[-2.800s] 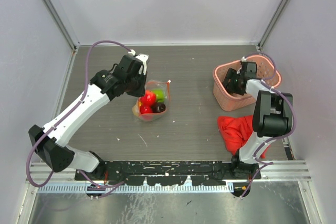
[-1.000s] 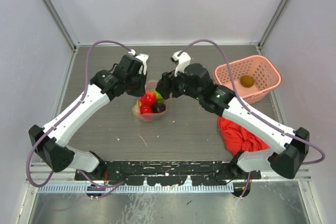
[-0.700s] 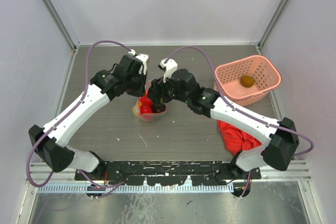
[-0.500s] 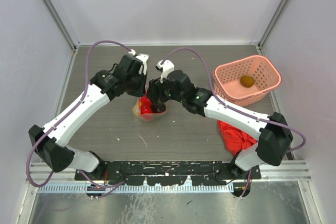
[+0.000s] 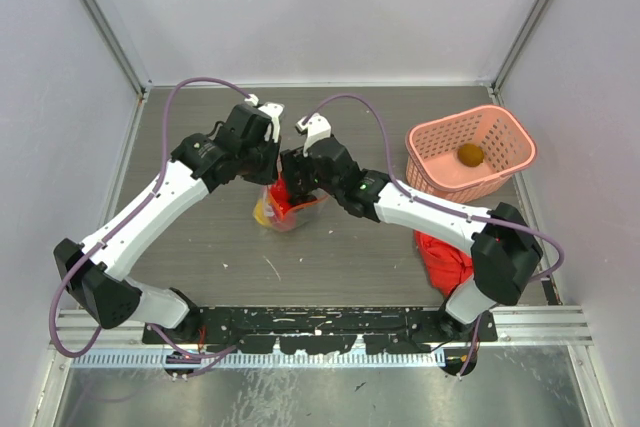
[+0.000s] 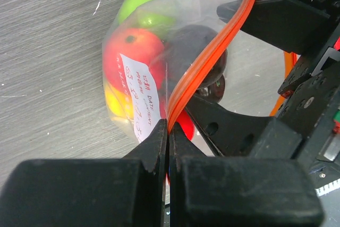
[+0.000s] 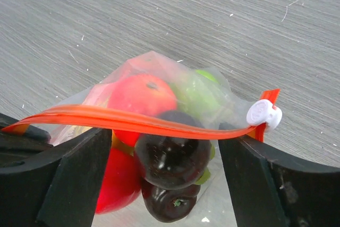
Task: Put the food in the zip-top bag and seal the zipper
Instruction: Place the fake fruit in the zipper food storage bag.
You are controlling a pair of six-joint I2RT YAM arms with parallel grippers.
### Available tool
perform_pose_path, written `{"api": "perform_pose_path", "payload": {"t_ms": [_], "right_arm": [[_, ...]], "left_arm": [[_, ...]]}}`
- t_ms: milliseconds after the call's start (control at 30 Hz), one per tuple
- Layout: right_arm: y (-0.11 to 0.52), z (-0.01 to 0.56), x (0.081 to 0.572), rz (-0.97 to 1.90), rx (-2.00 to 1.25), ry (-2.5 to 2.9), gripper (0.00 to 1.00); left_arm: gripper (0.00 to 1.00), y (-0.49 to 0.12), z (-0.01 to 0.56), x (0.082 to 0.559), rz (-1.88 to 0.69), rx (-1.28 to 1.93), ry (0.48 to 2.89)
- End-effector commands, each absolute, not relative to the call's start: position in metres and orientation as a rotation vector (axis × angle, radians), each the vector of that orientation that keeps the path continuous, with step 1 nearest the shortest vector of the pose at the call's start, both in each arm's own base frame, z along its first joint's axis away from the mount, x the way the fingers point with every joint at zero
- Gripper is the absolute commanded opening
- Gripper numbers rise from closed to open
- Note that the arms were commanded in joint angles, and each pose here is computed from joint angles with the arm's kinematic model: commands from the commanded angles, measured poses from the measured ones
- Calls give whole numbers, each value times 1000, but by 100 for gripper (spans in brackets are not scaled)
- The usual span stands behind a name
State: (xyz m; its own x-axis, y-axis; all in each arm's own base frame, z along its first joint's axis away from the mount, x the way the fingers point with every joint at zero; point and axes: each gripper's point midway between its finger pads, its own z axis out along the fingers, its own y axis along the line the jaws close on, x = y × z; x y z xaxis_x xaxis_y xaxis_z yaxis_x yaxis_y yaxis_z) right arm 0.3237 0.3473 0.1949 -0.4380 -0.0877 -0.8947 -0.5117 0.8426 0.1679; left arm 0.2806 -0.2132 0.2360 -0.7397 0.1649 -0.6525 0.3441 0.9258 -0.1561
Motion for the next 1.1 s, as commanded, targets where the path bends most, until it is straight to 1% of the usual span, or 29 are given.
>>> {"api": "perform_pose_path", "payload": {"t_ms": [0,167,300,500,633,800,867,967,1067], "right_arm": [[348,229,334,535,-371,1885,87],[340,244,328,543,-360,1872,89],[328,257,322,528,-353,1875,89],[306,265,313,460,-331,1928,84],[293,252,310,389,-304,1997,77],[286,220,310,321,-279,2071,66],[288,211,310,319,-278,2094,59],[291,209,309,330,-279,2109,43],[292,222,308,350,-281,2091,23]], "left_arm": [[0,-217,261,286,-404,342,2319],[0,-217,260,286,-402,342,2320],[0,-217,260,287,-404,342,2320],[0,-217,260,287,-401,341,2321],[0,-217,260,287,-402,341,2321],[0,-217,260,287,-399,343,2321],[0,-217,260,287,-398,344,2323],[0,-216,260,288,-393,344,2321],[0,-215,260,288,-384,343,2322]]}}
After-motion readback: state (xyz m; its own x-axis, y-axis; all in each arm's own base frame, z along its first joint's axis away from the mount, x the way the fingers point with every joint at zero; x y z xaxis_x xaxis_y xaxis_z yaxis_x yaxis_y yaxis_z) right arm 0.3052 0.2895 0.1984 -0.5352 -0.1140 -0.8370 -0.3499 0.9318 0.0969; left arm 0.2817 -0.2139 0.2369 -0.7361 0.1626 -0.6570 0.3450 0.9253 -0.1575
